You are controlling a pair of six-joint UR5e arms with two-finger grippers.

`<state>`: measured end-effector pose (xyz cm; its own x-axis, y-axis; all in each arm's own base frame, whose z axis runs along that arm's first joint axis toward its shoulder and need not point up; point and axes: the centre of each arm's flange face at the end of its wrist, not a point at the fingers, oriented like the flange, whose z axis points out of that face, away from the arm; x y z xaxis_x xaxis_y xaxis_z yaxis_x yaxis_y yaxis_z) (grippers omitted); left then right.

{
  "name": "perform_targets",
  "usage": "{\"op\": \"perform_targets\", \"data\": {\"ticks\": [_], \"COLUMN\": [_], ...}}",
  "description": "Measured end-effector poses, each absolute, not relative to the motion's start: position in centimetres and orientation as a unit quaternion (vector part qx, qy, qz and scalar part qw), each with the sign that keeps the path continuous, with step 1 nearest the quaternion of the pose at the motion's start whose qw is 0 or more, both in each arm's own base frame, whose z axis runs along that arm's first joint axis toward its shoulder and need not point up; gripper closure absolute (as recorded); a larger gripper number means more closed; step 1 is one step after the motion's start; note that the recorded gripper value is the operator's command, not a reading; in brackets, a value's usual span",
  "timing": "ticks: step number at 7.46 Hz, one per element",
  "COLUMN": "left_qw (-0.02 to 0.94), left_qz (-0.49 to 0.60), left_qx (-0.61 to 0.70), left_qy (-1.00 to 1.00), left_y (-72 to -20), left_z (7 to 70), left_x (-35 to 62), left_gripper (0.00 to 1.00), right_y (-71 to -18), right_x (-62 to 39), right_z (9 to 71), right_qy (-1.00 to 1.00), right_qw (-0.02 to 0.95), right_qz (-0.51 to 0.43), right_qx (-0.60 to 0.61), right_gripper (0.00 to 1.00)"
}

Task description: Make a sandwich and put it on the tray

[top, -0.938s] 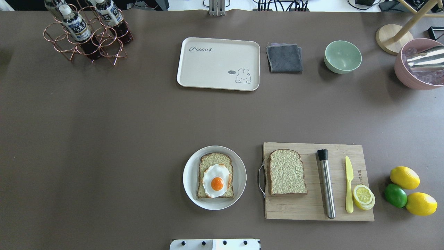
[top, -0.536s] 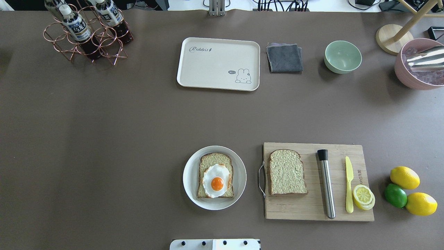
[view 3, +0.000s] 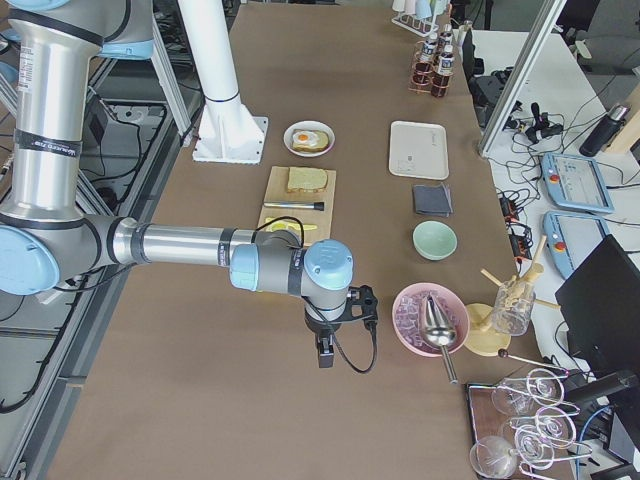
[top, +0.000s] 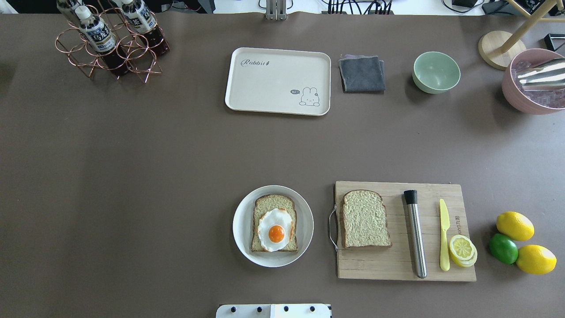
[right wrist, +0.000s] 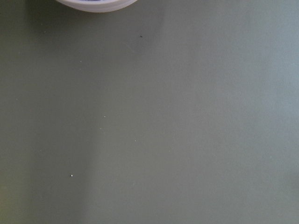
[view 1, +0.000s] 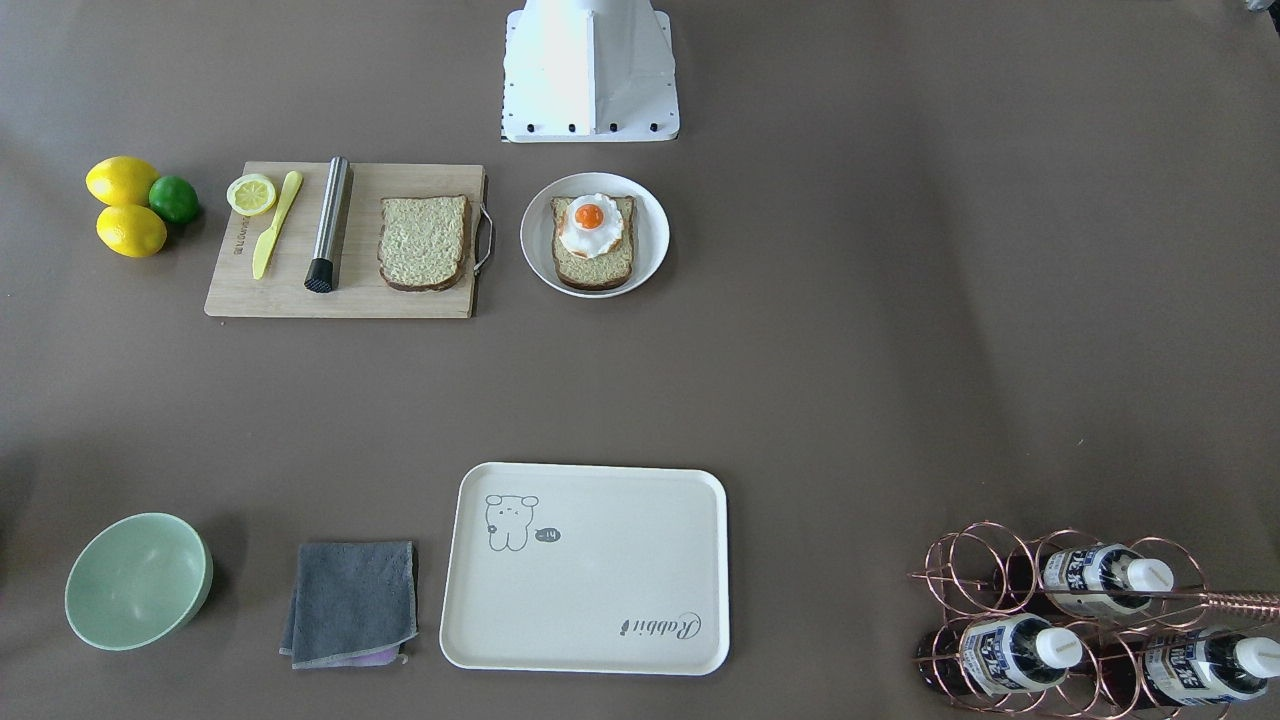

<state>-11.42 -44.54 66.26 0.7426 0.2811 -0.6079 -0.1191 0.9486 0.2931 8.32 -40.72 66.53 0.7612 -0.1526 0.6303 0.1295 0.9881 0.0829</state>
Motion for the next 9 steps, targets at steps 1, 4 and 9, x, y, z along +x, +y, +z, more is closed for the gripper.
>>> {"op": "perform_targets", "data": {"ticks": [1,4,9], "left_qw": [0.925,0.913,0.858], "left_qz": [0.112,0.109,0.115], "left_qx": [0.132,0.166,0.211], "left_qy": [0.339,0.356,0.455], "left_y": [-44.5,-45.0,-46.9], "left_z": [66.0,64.6,59.7], "left_x": [-11.5,-11.1,-6.9], "left_gripper": [0.01,0.01,0.02], "right_y": [-41.0,-41.4,-41.6], "right_x": [8.3,8.3,6.5], "right_z": [66.1,64.2,59.7], "right_qy": [-0.336,-0.336,-0.429], "right_qw": [0.938,0.936,0.897], "right_qz": [-0.079,-0.086,-0.069], "right_qx": [0.03,0.053,0.074], "right_gripper": [0.0,0.0,0.04]}}
